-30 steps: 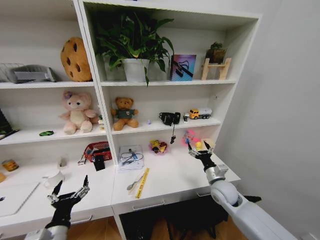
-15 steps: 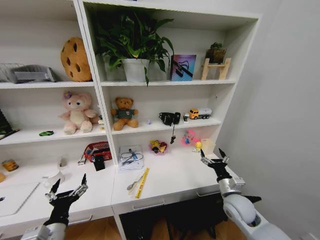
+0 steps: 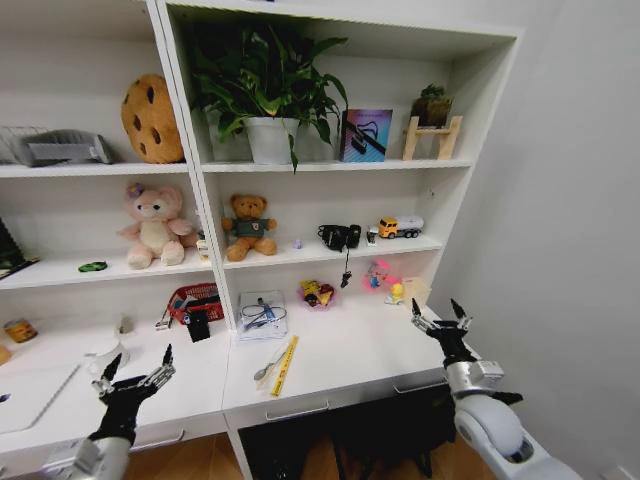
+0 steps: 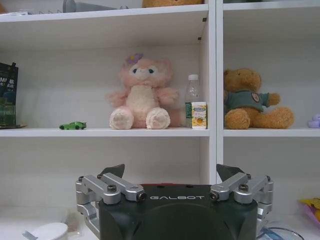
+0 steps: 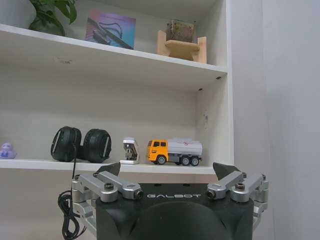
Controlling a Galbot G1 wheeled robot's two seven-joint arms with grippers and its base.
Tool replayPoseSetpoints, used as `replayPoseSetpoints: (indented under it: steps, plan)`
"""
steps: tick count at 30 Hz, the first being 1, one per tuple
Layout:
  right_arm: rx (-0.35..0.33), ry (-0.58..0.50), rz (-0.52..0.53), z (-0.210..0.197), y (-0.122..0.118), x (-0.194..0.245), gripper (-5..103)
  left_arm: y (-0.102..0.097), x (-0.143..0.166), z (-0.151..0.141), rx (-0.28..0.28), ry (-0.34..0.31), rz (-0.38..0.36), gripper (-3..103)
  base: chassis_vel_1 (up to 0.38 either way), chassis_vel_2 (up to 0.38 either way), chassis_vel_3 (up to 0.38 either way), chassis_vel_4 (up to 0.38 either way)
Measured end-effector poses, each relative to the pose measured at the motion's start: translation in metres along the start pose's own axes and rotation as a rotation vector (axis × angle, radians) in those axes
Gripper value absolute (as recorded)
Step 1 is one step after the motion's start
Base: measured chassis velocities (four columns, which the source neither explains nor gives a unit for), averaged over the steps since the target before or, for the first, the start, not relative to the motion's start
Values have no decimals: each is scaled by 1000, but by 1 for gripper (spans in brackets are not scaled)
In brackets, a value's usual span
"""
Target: Organize the objects on the table.
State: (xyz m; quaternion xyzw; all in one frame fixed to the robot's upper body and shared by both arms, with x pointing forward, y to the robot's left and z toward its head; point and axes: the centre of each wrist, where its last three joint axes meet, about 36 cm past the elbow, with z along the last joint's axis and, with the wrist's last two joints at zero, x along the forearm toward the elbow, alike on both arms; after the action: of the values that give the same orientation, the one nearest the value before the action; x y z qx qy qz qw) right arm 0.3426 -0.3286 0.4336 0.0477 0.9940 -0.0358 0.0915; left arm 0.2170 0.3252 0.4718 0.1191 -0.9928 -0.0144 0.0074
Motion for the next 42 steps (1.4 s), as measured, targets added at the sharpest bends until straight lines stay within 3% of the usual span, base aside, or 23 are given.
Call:
replayPoseSetpoints:
  steps: [19, 42]
  plan:
    - [11, -17, 55, -4, -10, 18, 100, 11, -33, -1, -39, -2, 38, 100, 0, 0, 0, 0]
    - [15, 0, 57, -5, -8, 17, 100, 11, -33, -2, -40, 14, 35, 100, 0, 0, 0, 0]
